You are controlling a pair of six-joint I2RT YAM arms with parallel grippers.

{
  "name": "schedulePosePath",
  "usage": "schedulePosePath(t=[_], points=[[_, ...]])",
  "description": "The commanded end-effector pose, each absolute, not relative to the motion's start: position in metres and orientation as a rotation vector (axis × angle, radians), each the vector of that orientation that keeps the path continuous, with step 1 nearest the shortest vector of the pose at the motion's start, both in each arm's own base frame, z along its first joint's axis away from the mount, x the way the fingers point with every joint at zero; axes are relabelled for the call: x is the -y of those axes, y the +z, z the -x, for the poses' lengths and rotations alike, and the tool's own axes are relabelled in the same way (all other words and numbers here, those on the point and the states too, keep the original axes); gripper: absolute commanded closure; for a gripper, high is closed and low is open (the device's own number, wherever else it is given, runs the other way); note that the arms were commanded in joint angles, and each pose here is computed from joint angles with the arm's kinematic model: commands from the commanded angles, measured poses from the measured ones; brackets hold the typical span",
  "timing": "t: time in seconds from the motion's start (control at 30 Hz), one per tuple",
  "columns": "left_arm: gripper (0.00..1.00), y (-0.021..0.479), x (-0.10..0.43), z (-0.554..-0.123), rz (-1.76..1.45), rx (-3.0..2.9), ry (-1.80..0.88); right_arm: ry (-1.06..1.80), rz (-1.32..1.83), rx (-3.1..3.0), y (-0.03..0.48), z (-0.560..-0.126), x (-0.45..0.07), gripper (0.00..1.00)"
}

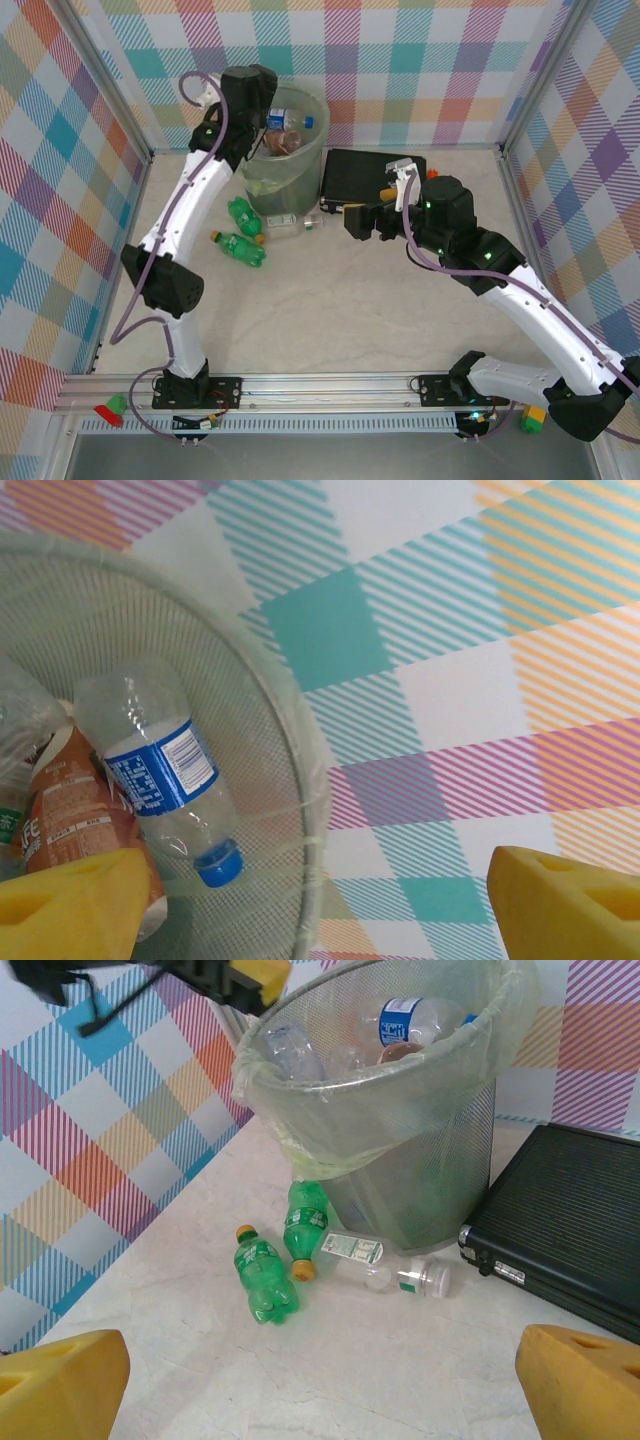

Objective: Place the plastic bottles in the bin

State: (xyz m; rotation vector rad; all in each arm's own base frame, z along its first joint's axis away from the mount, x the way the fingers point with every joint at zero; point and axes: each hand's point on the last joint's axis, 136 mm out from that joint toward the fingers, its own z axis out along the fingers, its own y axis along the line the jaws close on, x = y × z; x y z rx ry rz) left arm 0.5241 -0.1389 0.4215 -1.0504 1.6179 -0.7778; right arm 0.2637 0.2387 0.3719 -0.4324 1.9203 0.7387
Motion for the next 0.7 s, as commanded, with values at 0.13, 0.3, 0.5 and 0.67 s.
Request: schedulePosePath(t=[0.13, 0.3, 0.5, 0.67], points=[[0.12, 0.428, 0.116, -0.468, 0.941, -1.694, -0.627, 0.792, 0.438, -1.875, 0.382, -0.268, -0.247, 0.01], [0.01, 0.406, 0.094, -0.425, 0.903, -1.776, -0.503, 0.83, 0.464, -1.889, 0.378, -0.269, -0.258, 0.01], [0.0, 0.367, 0.067, -0.375, 0.884, -1.893, -0.339, 0.898, 0.491, -1.92, 0.368, -0.27, -0.274, 0.01], [0.01, 0.318, 0.052, -0.344, 0.912, -2.02, -0.238, 0.937, 0.518, -1.932, 0.366, -0.27, -0.288, 0.01]])
